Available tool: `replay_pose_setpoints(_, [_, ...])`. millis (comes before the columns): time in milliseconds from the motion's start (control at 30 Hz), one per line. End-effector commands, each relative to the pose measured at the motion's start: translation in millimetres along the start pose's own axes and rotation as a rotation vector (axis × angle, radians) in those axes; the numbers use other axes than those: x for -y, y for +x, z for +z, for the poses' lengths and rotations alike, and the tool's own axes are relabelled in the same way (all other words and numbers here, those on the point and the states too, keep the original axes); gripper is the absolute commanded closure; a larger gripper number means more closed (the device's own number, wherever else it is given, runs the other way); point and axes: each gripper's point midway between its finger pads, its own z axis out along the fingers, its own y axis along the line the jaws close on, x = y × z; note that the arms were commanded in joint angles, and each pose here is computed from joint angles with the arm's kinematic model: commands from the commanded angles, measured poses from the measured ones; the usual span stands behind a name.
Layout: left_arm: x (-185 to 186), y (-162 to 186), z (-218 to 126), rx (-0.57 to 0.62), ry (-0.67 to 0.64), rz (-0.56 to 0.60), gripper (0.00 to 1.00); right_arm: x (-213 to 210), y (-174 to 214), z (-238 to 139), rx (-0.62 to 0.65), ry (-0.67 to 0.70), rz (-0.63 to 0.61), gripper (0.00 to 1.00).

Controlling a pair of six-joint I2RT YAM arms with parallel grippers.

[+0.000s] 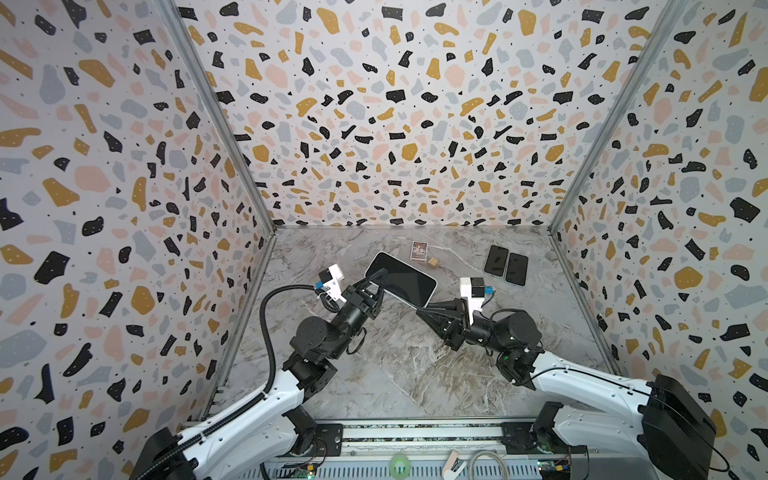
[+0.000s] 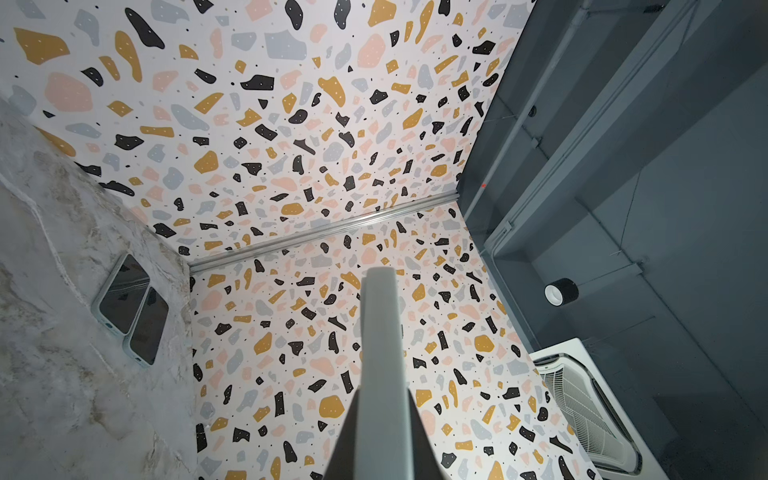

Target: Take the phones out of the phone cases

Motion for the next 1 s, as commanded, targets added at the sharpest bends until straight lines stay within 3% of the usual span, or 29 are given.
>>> replay_pose_setpoints(0, [34.8,10.5,4.5,-0.066,0.095,-0.028,1.00,15.2,9.6,4.6,-0.082,0.069,-0.089,0.93])
replay_pose_setpoints(400, [39.0,18.5,7.0,-0.119,0.075,-0.029,1.00,30.3,20.4,-0.1,-0.149,0.139,-0.192,0.94])
replay_pose_setpoints(667, [36.0,27.6,7.6,-0.168,0.080,-0.018,1.00,39.1,14.1,-3.9,-0.135,0.175,-0.164,0.94])
replay_pose_setpoints(767, [29.7,28.3,7.2,-0.170,0.067,-0.007,1.00,38.3,15.9,-8.8,-0.134,0.185,-0.110,0.80])
replay_pose_setpoints(867, [20.5,28.5,8.6,-0.181,0.044,0.019,1.00,31.9,17.6,-19.0,-0.135,0.182,-0.051,0.58])
replay_pose_setpoints(967, [17.3,30.0,13.3,-0.209,0.036,0.052,1.00,24.1,16.5,-34.4,-0.125,0.186,-0.003,0.47])
